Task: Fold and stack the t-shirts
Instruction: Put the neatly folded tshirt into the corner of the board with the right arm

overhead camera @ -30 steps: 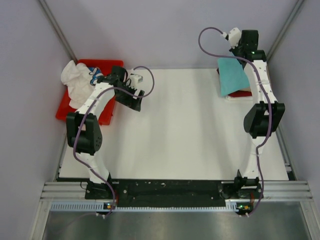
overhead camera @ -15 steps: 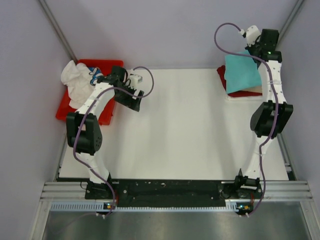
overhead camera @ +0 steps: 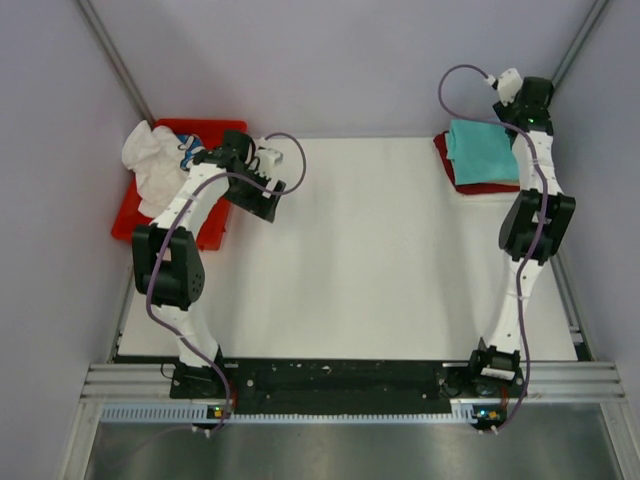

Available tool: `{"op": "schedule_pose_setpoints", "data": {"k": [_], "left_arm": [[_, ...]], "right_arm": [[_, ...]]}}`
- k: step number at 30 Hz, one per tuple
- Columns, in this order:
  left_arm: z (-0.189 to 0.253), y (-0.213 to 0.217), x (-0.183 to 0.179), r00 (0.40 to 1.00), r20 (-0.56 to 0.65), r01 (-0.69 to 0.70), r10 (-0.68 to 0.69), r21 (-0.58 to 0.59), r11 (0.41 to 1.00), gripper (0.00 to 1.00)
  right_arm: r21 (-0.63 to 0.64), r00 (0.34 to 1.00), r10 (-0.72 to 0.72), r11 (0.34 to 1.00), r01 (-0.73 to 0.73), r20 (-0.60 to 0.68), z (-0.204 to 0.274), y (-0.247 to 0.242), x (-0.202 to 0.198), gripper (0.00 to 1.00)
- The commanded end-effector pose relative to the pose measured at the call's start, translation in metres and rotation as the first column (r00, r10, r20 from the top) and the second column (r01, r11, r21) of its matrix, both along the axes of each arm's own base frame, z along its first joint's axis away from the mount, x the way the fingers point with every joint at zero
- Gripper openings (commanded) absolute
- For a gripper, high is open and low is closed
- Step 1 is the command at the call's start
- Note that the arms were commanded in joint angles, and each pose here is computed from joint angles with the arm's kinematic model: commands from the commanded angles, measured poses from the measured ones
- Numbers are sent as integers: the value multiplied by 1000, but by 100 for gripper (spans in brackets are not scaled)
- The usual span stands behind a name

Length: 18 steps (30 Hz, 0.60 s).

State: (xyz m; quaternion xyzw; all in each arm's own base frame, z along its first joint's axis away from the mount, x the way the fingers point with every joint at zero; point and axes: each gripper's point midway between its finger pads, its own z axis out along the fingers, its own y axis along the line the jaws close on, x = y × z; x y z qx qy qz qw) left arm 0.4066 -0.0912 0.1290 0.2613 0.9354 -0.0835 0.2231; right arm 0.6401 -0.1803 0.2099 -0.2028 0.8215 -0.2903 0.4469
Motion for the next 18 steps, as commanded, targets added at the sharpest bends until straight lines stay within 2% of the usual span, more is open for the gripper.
{"op": "schedule_pose_setpoints", "data": {"k": [1, 2, 6, 12, 15, 18], "left_arm": [[11, 4, 6, 1000, 29, 1, -1, 13, 1000, 99], [11, 4, 6, 1000, 28, 0, 0, 14, 1000, 99], [17, 4, 4, 999, 42, 5, -6, 11, 1000, 99], [35, 1, -4, 996, 84, 24, -23, -18, 1000, 99], [43, 3, -15, 992, 124, 38, -36, -19, 999, 99], [49, 6, -24, 982, 184, 46, -43, -12, 999, 99]], "right_arm": [[-52, 918, -169, 978, 201, 360, 110, -37, 6, 79], [-53, 907, -184, 974, 220, 378, 116, -40, 4, 98], [-11, 897, -187, 978, 209, 401, 142, -28, -6, 99], [55, 916, -81, 996, 64, 394, 174, 47, -29, 99], [142, 926, 8, 988, -66, 377, 174, 99, -52, 99], [292, 921, 175, 913, -284, 349, 157, 163, -85, 99]]}}
